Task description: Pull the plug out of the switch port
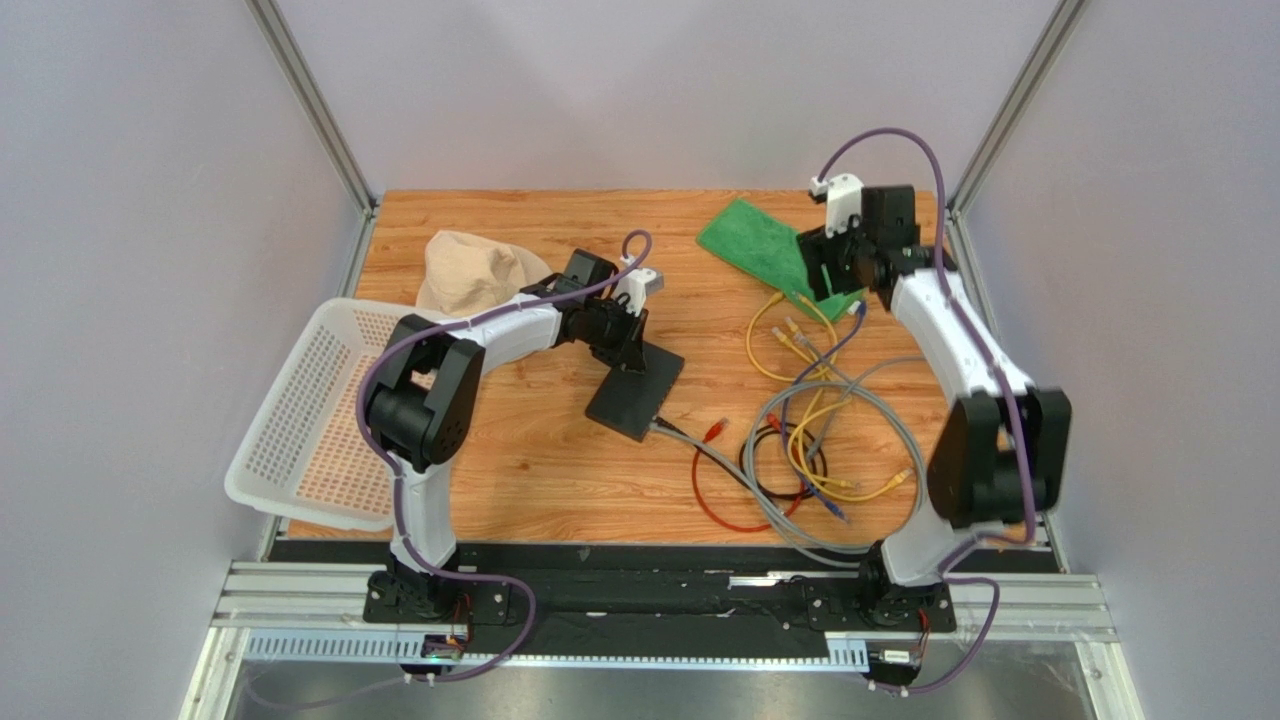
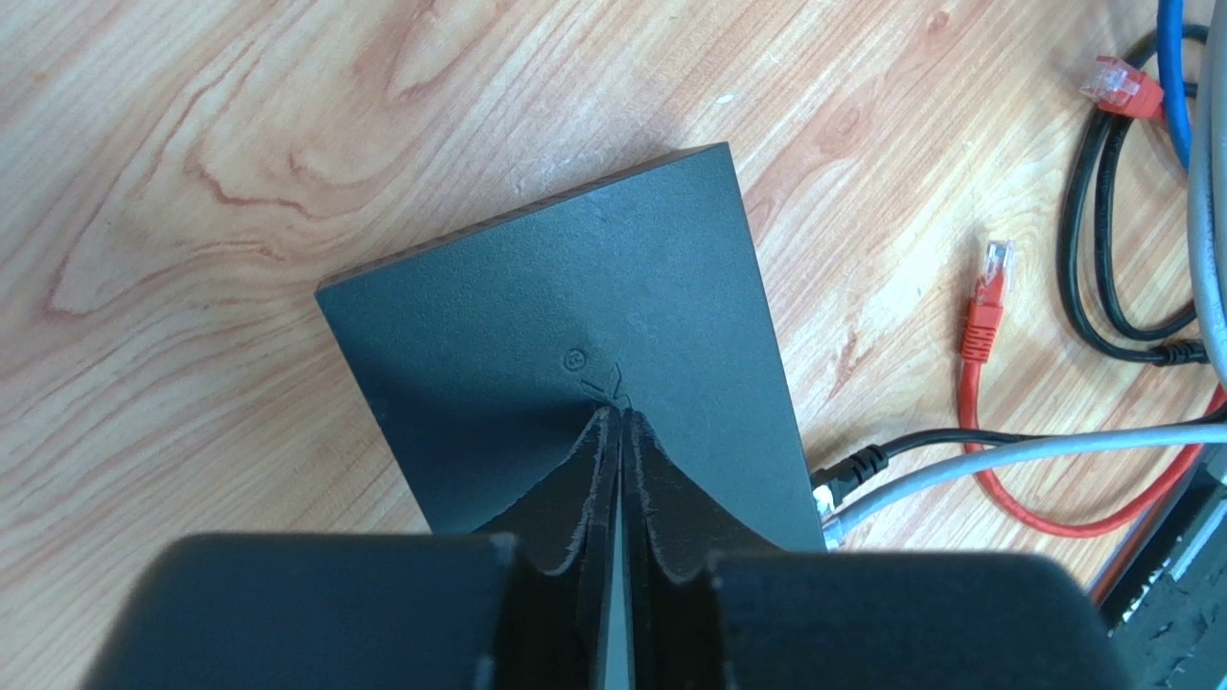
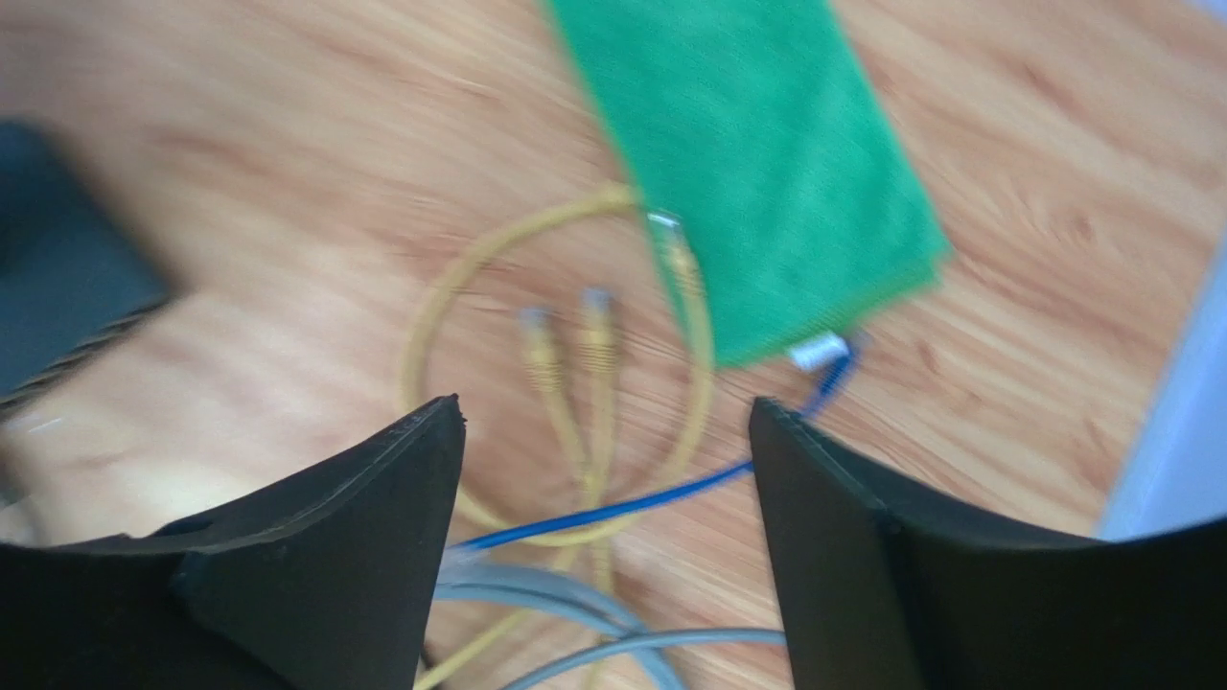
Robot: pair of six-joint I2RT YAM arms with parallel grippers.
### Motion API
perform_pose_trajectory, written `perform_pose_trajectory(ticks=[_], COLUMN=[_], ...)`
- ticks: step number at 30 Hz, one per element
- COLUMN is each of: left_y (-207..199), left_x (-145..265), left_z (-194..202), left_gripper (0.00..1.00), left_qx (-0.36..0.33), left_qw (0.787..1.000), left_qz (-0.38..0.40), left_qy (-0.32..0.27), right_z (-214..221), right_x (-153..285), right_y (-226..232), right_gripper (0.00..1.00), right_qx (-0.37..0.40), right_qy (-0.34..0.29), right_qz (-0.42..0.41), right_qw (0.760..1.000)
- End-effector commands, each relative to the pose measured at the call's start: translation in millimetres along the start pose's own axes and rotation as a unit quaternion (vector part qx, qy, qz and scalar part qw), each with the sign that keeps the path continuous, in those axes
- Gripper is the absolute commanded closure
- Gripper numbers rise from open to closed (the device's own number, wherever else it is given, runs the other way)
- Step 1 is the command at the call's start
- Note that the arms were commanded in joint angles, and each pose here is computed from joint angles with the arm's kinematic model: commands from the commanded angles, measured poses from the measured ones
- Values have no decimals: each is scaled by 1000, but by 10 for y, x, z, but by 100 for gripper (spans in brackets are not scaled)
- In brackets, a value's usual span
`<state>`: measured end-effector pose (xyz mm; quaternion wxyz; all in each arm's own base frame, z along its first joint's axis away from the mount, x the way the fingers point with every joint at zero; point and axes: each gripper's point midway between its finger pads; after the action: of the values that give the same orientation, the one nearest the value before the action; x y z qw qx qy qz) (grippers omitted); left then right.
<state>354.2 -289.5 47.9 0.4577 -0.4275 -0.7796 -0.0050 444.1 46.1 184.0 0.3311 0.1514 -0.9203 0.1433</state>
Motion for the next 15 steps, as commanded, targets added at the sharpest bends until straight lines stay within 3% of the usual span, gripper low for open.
perform_pose_trajectory(ticks=[1,2,3,4,7,8,9,10,12,15], left_y=[-87,-107,-164,-184,-245,-243,-233,-210,-172,-89], left_x=[223,260,346,403,578,616,690,703,819,855], left_z=[-93,-150,-233,-291,-397,-389,-406,-331,-316,17], left_gripper=[84,81,78,75,66,64,58,55,50,49], left_qx=[-41,-45,-51,-51,-45,-40,-41,-24,-21,-17], left_qw=[999,999,998,998,998,998,997,998,996,994], left_qz=[-3,-4,-1,0,0,-4,-19,-28,-58,-86], left_qy=[-5,-12,-25,-33,-54,-56,-62,-57,-71,-57], right_z=[-427,-254,-255,-79,259,301,387,523,601,722], right_x=[247,287,317,212,176,108,52,-37,-186,-357], right_y=[721,1145,1319,1505,1939,2016,2051,2088,2015,1981], right_gripper=[23,24,35,40,55,65,91,100,100,100], right_qx=[6,2,-7,-21,-44,-35,-37,-57,-75,-81], right_qy=[-137,-98,-79,-35,9,11,25,52,60,78], right_qz=[-122,-214,-251,-284,-331,-316,-306,-292,-254,-227], right_qw=[983,972,965,958,943,948,951,953,962,967])
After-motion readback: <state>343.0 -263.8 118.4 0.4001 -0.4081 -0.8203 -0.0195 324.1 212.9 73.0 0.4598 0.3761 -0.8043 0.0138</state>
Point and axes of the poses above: each gripper's point midway between its finger pads, its own x axis back along the fingers, its own y axis along the line the jaws close on, z = x × y, and after that the axes turned 1 degree about x, right-handed
